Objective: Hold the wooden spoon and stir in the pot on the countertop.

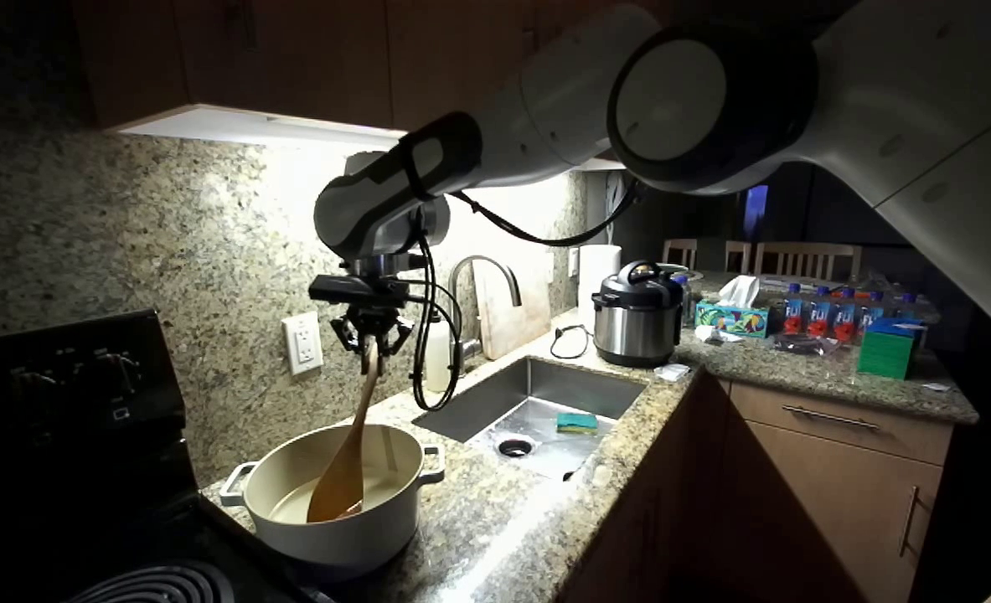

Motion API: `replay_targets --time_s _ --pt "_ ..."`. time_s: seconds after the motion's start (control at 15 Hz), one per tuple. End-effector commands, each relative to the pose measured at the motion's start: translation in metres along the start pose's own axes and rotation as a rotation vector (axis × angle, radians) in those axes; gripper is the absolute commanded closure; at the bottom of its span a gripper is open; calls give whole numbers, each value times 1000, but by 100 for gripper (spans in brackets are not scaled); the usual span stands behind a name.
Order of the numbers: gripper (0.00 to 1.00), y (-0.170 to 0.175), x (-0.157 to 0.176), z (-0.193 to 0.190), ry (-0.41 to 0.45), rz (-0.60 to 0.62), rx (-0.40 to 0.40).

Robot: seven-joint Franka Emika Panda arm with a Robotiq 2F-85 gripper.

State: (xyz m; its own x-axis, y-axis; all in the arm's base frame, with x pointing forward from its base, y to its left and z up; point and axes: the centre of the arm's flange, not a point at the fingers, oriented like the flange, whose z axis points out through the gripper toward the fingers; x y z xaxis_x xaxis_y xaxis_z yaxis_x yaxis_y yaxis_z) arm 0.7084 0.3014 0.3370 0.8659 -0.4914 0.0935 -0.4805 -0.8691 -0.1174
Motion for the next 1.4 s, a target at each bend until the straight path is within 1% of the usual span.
replay_targets --time_s 0.0,0.2,0.47,0.6,0.87,1.0,1.33 --pt "94 10 -15 2 -106 -106 -22" --pt "94 3 -26 11 -175 -185 -56" --pt "94 -12 -26 5 -182 -250 -61" --pt "94 -20 -23 1 -186 -261 -62" --pt "94 -23 -13 -2 -162 -229 -57" --pt "94 -21 -9 -3 -157 -216 -40" --pt "94 0 8 -17 -125 -158 17"
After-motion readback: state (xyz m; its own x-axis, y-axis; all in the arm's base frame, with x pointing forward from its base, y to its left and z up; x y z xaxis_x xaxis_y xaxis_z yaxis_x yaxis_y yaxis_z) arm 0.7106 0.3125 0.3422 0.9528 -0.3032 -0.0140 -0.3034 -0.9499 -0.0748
